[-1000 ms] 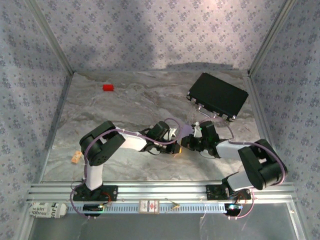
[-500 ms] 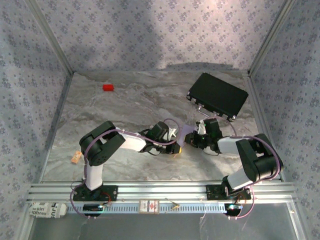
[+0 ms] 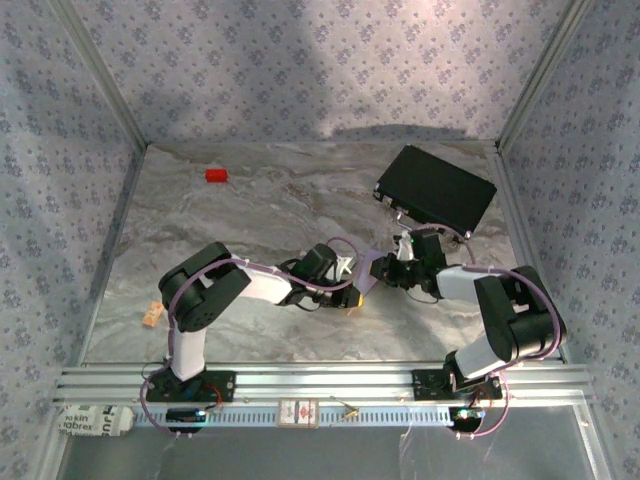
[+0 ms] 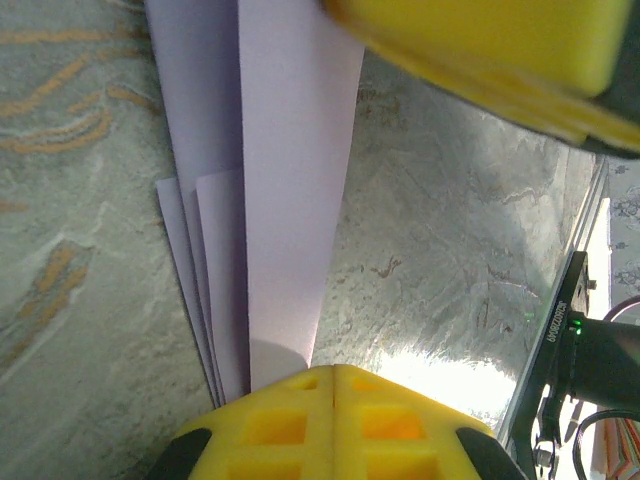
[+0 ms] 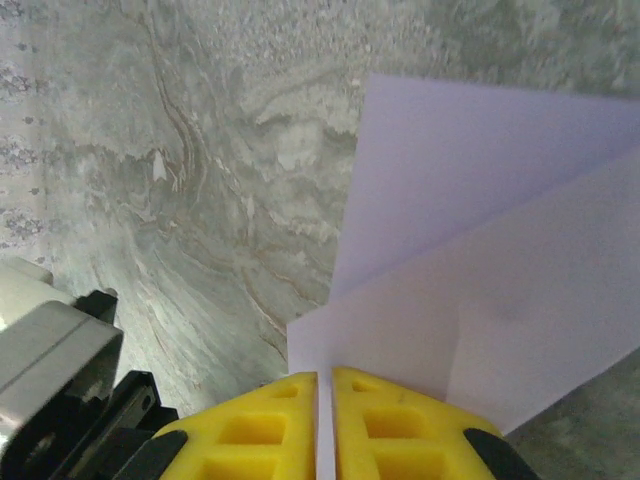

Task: Fold a paper plane with a square sheet of paper (pick it up from the middle)
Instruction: Fold the wing for the fifth time at the center of the table.

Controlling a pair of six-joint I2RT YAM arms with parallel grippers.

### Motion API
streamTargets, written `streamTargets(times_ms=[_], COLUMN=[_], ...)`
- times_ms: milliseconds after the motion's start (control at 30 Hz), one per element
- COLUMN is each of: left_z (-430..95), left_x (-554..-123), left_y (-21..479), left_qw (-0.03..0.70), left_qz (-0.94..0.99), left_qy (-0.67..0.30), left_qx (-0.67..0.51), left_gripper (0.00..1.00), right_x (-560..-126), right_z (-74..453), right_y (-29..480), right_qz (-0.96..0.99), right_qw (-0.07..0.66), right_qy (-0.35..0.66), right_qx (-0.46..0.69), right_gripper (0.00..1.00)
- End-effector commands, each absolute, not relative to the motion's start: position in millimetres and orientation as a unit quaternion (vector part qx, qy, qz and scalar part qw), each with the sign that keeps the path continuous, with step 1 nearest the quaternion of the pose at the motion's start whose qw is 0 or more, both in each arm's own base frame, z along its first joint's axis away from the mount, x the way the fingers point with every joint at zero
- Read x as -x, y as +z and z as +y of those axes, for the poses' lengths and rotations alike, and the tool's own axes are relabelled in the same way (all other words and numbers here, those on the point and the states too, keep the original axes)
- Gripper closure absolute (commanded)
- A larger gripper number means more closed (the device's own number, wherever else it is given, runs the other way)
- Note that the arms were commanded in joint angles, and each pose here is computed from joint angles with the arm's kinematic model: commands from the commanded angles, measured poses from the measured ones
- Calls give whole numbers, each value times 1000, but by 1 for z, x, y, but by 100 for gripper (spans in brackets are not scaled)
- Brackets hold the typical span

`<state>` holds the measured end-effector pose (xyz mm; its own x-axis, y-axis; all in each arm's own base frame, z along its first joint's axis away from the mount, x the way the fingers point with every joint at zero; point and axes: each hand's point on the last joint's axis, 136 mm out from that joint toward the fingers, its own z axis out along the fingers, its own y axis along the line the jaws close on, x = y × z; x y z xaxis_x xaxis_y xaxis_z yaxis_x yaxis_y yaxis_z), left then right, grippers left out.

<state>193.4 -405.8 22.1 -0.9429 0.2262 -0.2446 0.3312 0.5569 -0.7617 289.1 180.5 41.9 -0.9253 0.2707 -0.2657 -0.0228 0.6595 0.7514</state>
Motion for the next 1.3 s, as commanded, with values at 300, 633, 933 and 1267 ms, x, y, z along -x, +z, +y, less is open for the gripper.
streamTargets(times_ms=[300,633,933,1267], left_z=[-363,-388,-413,-419], left_x=[-163,-190,-217,-239], left_y=[-29,57,78,23], left_qw=[-13,53,66,52], left_qz=[926,891,878,913], left_qy=[-356,-428,-446,-374], left_qx=[-128,-145,-160,-153], left_gripper=[100,92,90,93], right_x=[-294,-278,-273,-277], right_z=[164,175,186,187], right_y=[0,-4,-1,2], right_qz=[910,910,907,906], right_qw=[133,121,122,124], right_qy=[379,385,394,396], right_qx=[-107,-92,-82,-82], right_gripper=[93,94,95,94])
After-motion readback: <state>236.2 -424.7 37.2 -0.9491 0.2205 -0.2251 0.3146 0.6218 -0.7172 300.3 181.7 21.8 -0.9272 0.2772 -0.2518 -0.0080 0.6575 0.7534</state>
